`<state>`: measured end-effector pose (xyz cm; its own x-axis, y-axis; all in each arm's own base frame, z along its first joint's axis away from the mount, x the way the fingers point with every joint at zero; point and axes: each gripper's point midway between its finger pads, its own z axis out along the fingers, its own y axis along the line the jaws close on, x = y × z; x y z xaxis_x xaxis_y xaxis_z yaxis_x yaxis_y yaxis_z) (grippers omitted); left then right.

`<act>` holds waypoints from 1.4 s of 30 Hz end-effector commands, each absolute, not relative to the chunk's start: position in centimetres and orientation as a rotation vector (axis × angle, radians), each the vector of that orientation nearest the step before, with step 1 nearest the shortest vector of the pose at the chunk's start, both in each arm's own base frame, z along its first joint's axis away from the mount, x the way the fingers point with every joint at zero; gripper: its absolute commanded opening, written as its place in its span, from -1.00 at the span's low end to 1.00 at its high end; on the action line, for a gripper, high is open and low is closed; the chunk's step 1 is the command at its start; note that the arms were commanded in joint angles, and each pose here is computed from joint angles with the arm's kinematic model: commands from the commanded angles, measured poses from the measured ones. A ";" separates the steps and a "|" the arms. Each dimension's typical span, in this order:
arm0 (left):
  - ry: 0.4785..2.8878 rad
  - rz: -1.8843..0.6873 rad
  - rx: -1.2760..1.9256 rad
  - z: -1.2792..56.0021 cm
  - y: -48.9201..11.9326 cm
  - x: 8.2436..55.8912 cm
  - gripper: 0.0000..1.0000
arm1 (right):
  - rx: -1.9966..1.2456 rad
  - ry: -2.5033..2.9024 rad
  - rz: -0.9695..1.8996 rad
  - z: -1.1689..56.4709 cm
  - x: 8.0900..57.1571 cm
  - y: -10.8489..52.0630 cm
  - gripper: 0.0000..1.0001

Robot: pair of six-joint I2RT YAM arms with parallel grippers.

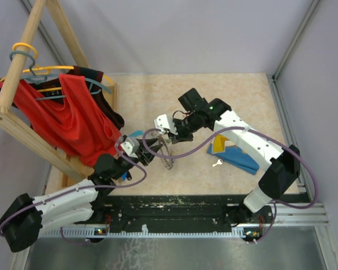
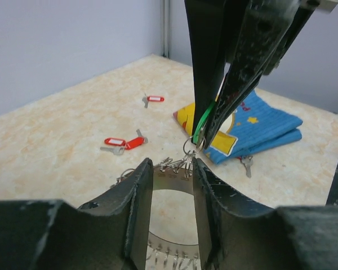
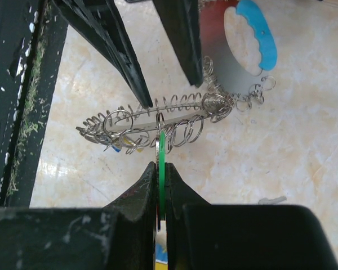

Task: Remove the keys from the keyring
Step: Remove the key from the keyring.

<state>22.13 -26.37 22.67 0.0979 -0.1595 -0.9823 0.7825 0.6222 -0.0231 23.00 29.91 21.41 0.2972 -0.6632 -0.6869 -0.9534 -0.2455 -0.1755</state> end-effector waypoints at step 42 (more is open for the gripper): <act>1.026 -0.796 0.851 26.3 -30.8 21.2 -1.00 | -2.039 1.264 0.638 25.8 20.9 30.3 -1.00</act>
<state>20.75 -30.43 25.60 0.2957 -0.1710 -0.9398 0.8742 0.4450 0.1941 21.57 29.14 21.94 0.3518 -0.6825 -0.6407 -0.9325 -0.3149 -0.1767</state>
